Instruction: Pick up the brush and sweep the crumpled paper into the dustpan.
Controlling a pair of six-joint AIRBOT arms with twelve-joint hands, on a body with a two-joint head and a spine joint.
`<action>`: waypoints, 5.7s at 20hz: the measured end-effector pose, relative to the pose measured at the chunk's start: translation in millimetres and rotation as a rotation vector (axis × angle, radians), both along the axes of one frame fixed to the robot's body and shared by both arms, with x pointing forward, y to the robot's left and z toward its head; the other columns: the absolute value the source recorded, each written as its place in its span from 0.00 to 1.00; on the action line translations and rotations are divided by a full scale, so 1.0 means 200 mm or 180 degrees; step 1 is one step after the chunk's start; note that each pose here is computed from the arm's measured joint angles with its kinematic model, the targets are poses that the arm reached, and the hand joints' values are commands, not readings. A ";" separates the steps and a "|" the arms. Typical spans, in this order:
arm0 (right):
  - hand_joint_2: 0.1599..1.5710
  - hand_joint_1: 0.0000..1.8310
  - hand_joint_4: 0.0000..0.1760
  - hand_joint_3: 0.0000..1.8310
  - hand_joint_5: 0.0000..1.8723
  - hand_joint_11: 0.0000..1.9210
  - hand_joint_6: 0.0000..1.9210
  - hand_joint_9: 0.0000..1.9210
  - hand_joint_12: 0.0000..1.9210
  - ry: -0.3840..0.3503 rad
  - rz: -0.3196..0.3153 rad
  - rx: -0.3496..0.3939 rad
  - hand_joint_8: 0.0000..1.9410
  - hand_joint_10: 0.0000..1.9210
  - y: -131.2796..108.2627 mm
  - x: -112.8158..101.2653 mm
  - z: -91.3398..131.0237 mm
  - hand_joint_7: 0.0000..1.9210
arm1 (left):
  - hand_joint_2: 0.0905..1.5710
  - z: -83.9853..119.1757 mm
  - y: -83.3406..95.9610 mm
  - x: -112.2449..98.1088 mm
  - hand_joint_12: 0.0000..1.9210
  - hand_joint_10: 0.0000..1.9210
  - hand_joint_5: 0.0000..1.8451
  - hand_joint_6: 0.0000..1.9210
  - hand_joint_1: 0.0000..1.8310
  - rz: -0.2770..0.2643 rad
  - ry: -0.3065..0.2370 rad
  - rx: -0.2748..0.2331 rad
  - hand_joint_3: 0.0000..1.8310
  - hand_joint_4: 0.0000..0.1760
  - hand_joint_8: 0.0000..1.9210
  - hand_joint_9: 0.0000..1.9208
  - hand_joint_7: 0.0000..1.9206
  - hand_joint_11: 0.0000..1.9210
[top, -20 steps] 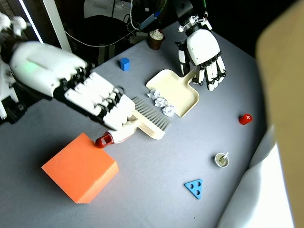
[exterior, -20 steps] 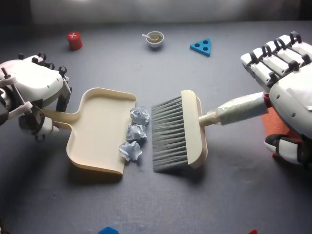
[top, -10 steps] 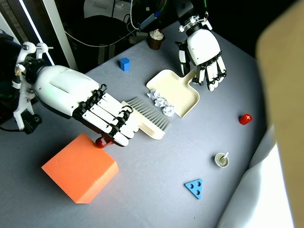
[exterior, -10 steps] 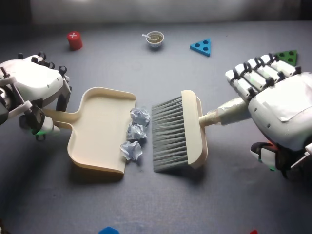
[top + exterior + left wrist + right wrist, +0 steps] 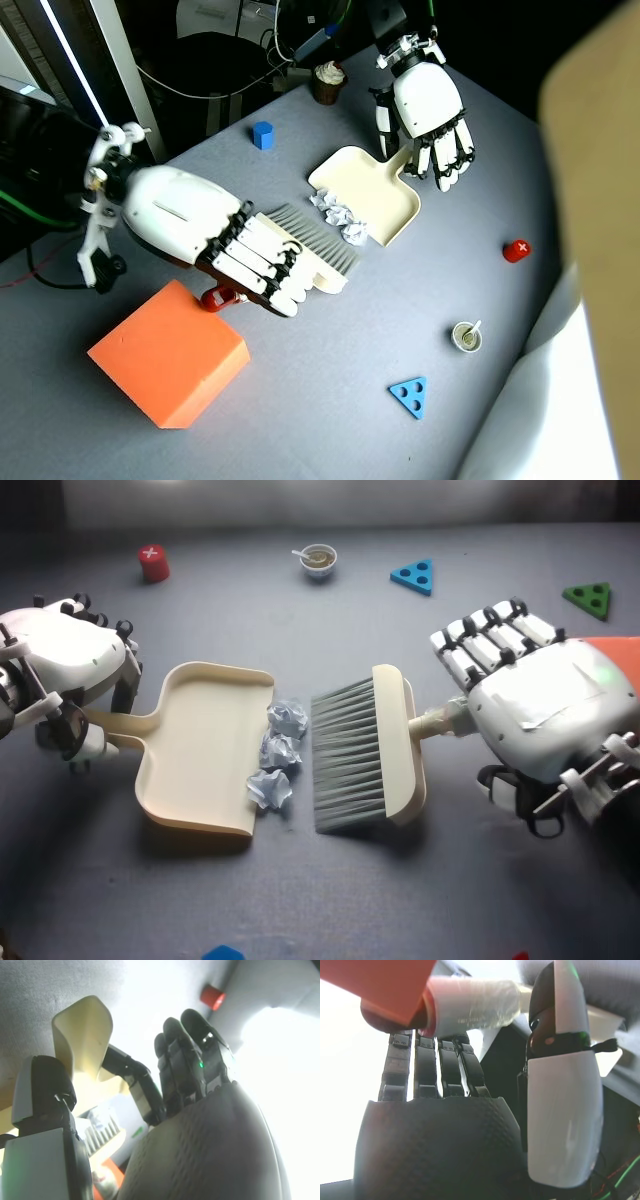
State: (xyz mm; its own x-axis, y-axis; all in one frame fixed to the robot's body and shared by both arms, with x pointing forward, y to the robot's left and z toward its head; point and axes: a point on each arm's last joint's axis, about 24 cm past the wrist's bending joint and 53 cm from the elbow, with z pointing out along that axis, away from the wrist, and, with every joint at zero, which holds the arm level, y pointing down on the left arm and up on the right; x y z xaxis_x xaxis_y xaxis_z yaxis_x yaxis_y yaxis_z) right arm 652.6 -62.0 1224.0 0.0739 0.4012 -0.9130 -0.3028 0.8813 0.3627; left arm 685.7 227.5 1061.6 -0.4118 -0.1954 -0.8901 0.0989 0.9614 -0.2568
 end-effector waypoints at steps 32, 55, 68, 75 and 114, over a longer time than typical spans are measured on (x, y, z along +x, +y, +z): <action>0.64 0.64 0.00 0.00 0.58 0.61 0.42 0.57 1.00 -0.0203 0.0169 -0.0170 1.00 0.99 0.16 0.13 -0.05 0.47 | 0.69 0.03 0.00 0.02 0.43 0.00 0.53 0.51 0.59 0.0071 -0.0048 -0.0066 0.00 0.14 0.00 0.19 0.19 0.00; 0.73 0.76 0.13 0.00 0.51 0.72 1.00 0.68 1.00 -0.0864 0.0034 -0.1321 1.00 1.00 0.18 0.07 0.52 0.54 | 0.69 0.04 -0.02 0.02 0.44 0.00 0.53 0.51 0.58 0.0079 -0.0061 -0.0105 0.00 0.20 0.00 0.19 0.19 0.00; 0.73 0.78 0.95 0.00 0.48 0.72 1.00 0.68 1.00 0.0134 -0.0213 -0.2338 1.00 1.00 0.28 0.24 0.37 0.54 | 0.70 0.03 -0.02 0.02 0.43 0.00 0.52 0.52 0.57 0.0091 -0.0036 -0.0119 0.00 0.41 0.00 0.19 0.20 0.00; 0.72 0.78 0.52 0.00 0.49 0.72 1.00 0.67 1.00 0.0440 -0.0202 -0.2434 1.00 1.00 0.38 0.30 0.26 0.53 | 0.69 0.03 -0.02 0.02 0.42 0.00 0.52 0.52 0.57 0.0088 -0.0034 -0.0124 0.00 0.48 0.00 0.18 0.19 0.00; 0.73 0.78 0.52 0.00 0.50 0.73 1.00 0.68 1.00 -0.0364 0.0393 -0.1254 1.00 1.00 0.77 0.13 0.48 0.52 | 0.71 0.01 -0.05 0.02 0.40 0.00 0.50 0.56 0.56 0.0082 -0.0017 -0.0140 0.00 0.61 0.00 0.18 0.19 0.00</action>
